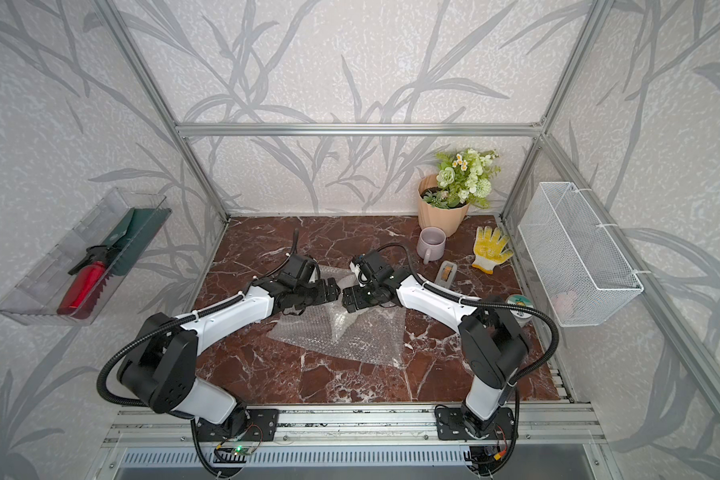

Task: Wrap mugs in bubble wrap
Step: Stick the tape on the bubble wrap, then pick up the bubble wrap from the bubble wrap, then place the bubble wrap at the center of the board.

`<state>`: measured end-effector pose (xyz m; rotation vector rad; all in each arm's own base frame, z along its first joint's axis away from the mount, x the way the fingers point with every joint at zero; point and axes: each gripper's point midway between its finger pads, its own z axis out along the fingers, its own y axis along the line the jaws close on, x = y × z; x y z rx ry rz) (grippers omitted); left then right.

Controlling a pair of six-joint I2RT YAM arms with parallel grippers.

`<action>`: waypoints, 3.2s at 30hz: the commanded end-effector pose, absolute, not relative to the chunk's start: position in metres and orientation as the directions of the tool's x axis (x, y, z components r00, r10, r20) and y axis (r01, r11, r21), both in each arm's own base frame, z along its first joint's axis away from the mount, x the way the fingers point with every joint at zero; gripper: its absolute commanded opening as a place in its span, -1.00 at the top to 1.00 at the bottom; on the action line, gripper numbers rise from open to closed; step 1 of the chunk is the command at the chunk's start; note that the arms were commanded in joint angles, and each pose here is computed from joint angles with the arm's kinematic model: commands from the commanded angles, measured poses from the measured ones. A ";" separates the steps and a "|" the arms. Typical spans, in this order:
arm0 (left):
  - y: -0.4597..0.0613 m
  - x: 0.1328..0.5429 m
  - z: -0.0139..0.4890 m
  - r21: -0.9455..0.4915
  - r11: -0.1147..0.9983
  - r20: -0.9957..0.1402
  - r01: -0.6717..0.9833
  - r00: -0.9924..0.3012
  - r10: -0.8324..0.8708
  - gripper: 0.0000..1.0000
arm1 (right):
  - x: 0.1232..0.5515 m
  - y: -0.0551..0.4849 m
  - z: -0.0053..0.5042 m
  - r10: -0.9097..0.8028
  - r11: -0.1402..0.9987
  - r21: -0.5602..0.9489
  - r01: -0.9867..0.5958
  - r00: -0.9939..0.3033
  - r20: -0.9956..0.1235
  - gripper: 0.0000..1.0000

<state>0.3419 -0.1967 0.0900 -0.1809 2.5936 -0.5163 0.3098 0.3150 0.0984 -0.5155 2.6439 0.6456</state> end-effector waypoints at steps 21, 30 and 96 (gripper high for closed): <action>-0.185 0.311 0.165 -0.406 0.914 -0.519 -0.002 -0.822 -0.233 -0.98 | 0.326 0.252 0.178 0.002 0.894 0.330 -0.304 -0.733 -0.680 -0.55; -0.238 0.252 0.119 -0.288 0.952 -0.493 0.104 -0.869 -0.054 -0.99 | 0.323 0.165 0.157 0.243 0.905 0.423 -0.053 -0.750 -0.615 -0.53; -0.139 0.523 0.169 0.063 0.994 -0.632 0.092 -0.767 0.111 1.00 | 0.306 0.177 0.167 0.062 0.864 0.431 -0.259 -0.796 -0.602 -0.48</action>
